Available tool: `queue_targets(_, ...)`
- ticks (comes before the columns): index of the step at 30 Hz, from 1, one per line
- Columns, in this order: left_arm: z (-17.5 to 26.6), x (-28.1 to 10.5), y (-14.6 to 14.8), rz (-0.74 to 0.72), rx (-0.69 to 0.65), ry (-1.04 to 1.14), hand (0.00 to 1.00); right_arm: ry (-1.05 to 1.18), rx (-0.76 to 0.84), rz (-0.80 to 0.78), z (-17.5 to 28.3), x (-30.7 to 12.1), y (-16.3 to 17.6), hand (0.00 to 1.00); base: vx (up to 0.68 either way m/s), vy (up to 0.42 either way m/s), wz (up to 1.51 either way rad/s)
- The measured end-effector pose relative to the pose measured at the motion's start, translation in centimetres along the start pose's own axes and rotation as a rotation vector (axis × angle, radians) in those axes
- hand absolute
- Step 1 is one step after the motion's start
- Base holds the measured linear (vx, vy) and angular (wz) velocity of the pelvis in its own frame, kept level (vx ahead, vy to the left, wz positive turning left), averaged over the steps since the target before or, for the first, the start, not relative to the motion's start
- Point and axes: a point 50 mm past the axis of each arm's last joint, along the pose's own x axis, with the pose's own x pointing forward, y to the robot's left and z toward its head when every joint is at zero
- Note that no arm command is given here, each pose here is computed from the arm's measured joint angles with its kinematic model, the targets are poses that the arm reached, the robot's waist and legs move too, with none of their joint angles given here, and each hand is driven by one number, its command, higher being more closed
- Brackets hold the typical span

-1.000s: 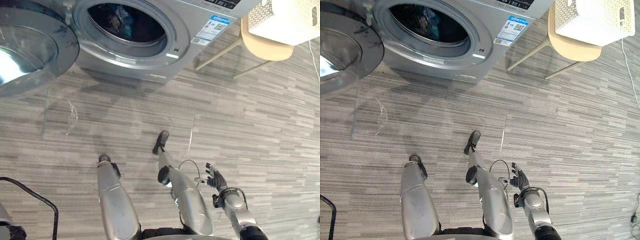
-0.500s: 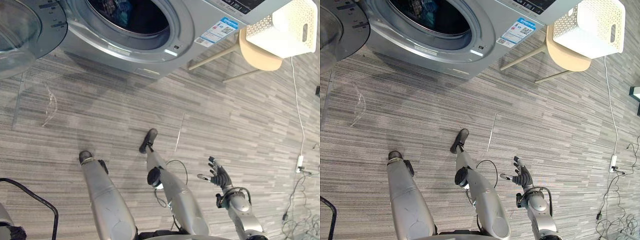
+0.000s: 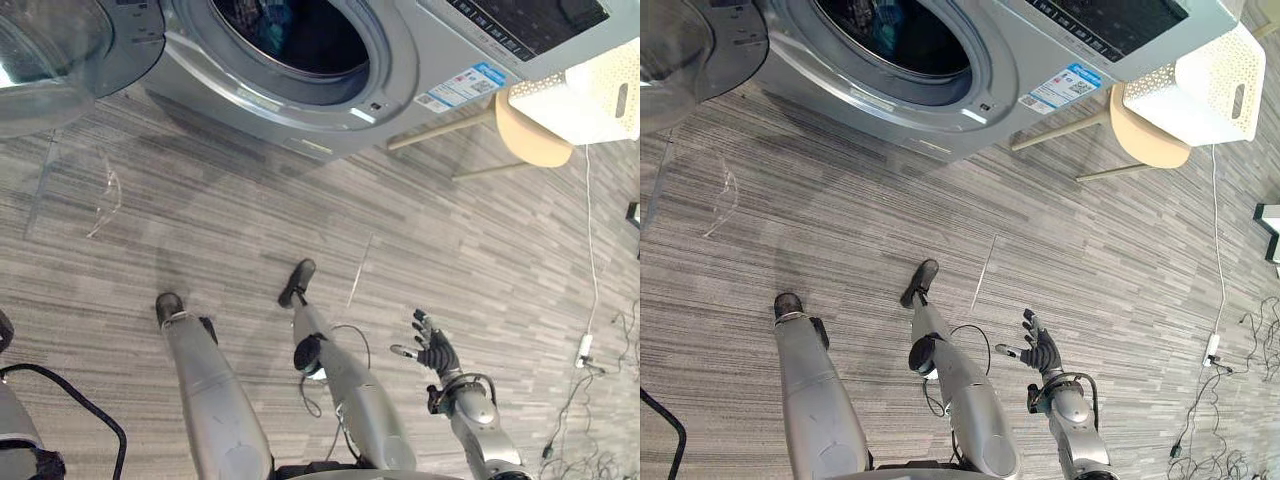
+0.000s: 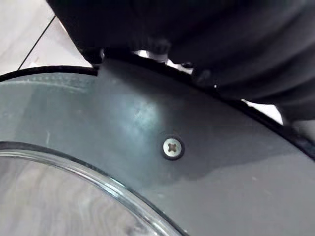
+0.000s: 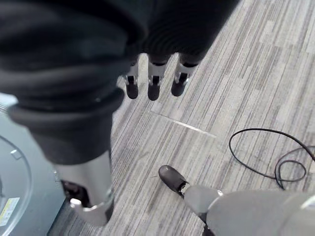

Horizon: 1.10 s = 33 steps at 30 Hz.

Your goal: Pick up the laundry basket with both hands and put the clothes into the washing machine.

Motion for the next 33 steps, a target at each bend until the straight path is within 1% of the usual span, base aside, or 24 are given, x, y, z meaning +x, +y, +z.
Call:
queue_targets(4,-2.5,-0.5,-0.8,-0.105,-0.114,0.110,0.00,0.052,0.006,0.022,-0.8,-0.1,0.2,0.00,-0.02,0.099,0.08)
queue_targets(7,-4.7,-0.9,-0.8,-0.155,-0.157,0.220,0.00,0.071,-0.001,0.045,-0.9,-0.1,0.2,0.00,-0.04,0.086,0.02)
queue_targets(11,-7.0,-2.4,-2.2,-0.233,-0.134,0.302,0.00,0.065,-0.024,0.076,-0.5,-0.1,0.2,0.00,-0.05,0.076,0.02)
queue_targets(13,-7.5,-3.1,-3.1,-0.262,-0.117,0.308,0.00,0.062,-0.047,0.083,-0.3,-0.1,0.1,0.00,-0.05,0.073,0.07)
queue_targets(15,-8.0,-5.3,-6.8,-0.403,-0.057,0.316,0.00,0.074,-0.083,0.076,-0.4,-0.2,-0.7,0.00,-0.07,0.127,0.25)
queue_targets(16,-8.0,-6.1,-8.0,-0.451,-0.049,0.314,0.00,0.083,-0.098,0.075,-0.6,-0.3,-0.9,0.00,-0.06,0.138,0.46)
queue_targets(18,-8.4,-10.7,-13.2,-0.693,-0.017,0.301,0.00,0.132,-0.178,0.087,-1.2,0.0,-1.4,0.00,-0.07,0.163,0.55)
queue_targets(19,-9.2,-12.5,-14.1,-0.761,-0.004,0.310,0.00,0.149,-0.200,0.096,-1.4,0.2,-1.4,0.00,-0.08,0.202,0.43)
queue_targets(20,-11.6,-16.7,-14.8,-0.871,-0.029,0.338,0.00,0.179,-0.216,0.108,-1.9,0.6,-1.2,0.00,-0.08,0.232,0.15)
queue_targets(21,-12.2,-21.2,-17.3,-0.981,-0.083,0.381,0.00,0.211,-0.213,0.111,-2.7,0.4,-1.0,0.00,-0.09,0.228,0.04)
queue_targets(22,-11.5,-23.2,-18.9,-1.038,-0.113,0.380,0.00,0.219,-0.211,0.111,-2.8,0.3,-1.1,0.00,-0.12,0.215,0.02)
queue_targets(23,-8.8,-26.0,-21.9,-1.162,-0.194,0.357,0.00,0.226,-0.220,0.150,-3.0,0.5,-0.2,0.00,-0.14,0.154,-0.03)
queue_targets(24,-7.2,-27.6,-23.7,-1.273,-0.216,0.337,0.00,0.225,-0.239,0.189,-2.6,1.3,0.4,0.00,-0.17,0.136,-0.07)
queue_targets(25,-6.9,-28.4,-24.2,-1.316,-0.214,0.340,0.00,0.221,-0.245,0.192,-2.3,1.7,0.5,0.00,-0.14,0.094,-0.21)
queue_targets(26,-6.2,-30.2,-24.4,-1.430,-0.199,0.290,0.00,0.201,-0.269,0.194,-1.6,2.3,0.6,0.00,-0.09,0.075,-0.16)
queue_targets(27,-4.2,-32.5,-24.9,-1.567,-0.232,0.206,0.00,0.203,-0.285,0.191,-1.8,2.2,0.3,0.00,-0.04,0.060,-0.21)
queue_targets(28,-3.2,-33.6,-25.0,-1.630,-0.261,0.161,0.00,0.206,-0.297,0.189,-1.7,2.2,0.1,0.00,-0.01,0.035,-0.30)
queue_targets(30,0.1,-37.7,-25.1,-1.847,-0.377,0.054,0.00,0.243,-0.308,0.203,-2.5,2.1,0.2,0.00,0.05,0.033,-0.55)
queue_targets(32,2.1,-39.2,-24.3,-1.961,-0.503,0.002,0.00,0.293,-0.338,0.232,-3.8,1.5,0.5,0.00,0.14,0.021,-0.70)
queue_targets(33,2.5,-39.1,-24.2,-1.971,-0.526,-0.011,0.00,0.309,-0.344,0.232,-4.2,1.1,0.4,0.00,0.19,0.001,-0.62)
